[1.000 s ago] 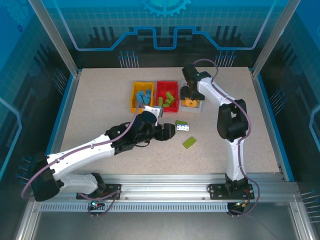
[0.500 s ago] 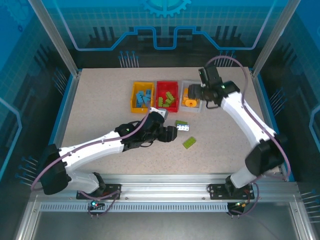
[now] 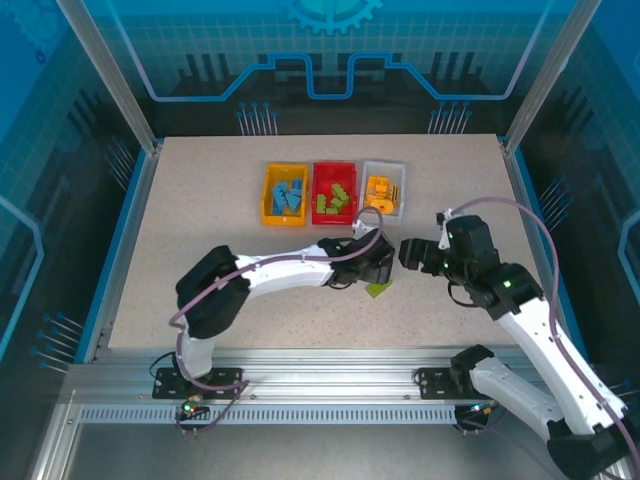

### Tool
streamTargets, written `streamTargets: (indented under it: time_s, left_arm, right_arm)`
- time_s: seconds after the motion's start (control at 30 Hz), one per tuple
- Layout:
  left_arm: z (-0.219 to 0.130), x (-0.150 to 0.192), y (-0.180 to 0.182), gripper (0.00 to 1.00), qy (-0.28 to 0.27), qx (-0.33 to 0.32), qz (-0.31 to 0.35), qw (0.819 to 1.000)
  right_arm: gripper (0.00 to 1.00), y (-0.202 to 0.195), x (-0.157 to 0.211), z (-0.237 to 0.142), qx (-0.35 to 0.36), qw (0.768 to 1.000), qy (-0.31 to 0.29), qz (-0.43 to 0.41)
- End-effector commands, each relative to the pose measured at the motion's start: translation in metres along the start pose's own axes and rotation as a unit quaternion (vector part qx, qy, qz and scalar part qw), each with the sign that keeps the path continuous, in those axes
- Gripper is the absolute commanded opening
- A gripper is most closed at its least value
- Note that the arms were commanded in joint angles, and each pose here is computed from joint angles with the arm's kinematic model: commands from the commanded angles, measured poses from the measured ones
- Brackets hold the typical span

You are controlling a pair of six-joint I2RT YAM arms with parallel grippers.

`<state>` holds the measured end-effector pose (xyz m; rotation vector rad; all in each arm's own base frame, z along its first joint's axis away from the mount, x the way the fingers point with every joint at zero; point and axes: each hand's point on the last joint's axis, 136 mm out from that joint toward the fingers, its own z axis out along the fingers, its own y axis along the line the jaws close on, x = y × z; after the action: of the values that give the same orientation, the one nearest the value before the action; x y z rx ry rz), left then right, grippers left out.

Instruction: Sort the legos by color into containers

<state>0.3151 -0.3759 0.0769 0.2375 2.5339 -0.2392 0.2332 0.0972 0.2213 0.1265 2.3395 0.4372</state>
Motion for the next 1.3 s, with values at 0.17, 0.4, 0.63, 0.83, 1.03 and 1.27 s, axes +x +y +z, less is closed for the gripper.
streamTargets:
  time_s: [0.17,0.4,0.63,0.83,1.03,1.27]
  left_arm:
    - [0.031,-0.005,0.015,0.99,-0.006,-0.083,-0.017,0.996]
    - [0.054,-0.006,0.020,0.93,-0.001,-0.091,-0.028,0.995]
    - [0.062,-0.014,0.018,0.78,-0.006,-0.069,-0.035,0.997]
    - [0.049,-0.022,0.012,0.56,-0.021,-0.040,-0.032,0.998]
    - [-0.001,-0.031,0.029,0.51,-0.053,-0.030,-0.049,0.997]
    - [-0.057,-0.057,0.095,0.52,-0.081,-0.049,-0.067,0.993]
  right_arm:
    - [0.86,-0.009,0.016,-0.011,0.006,1.000,0.005,0.014]
    - [0.86,-0.008,0.016,-0.011,0.004,1.000,0.008,0.014]
    - [0.86,-0.009,0.019,-0.009,0.006,1.000,0.012,0.015]
    - [0.85,-0.010,0.020,-0.007,0.008,1.000,0.015,0.015]
    - [0.85,-0.006,0.018,-0.007,0.000,1.000,0.013,0.007]
    - [0.84,0.051,0.021,0.013,-0.109,0.991,0.055,-0.061]
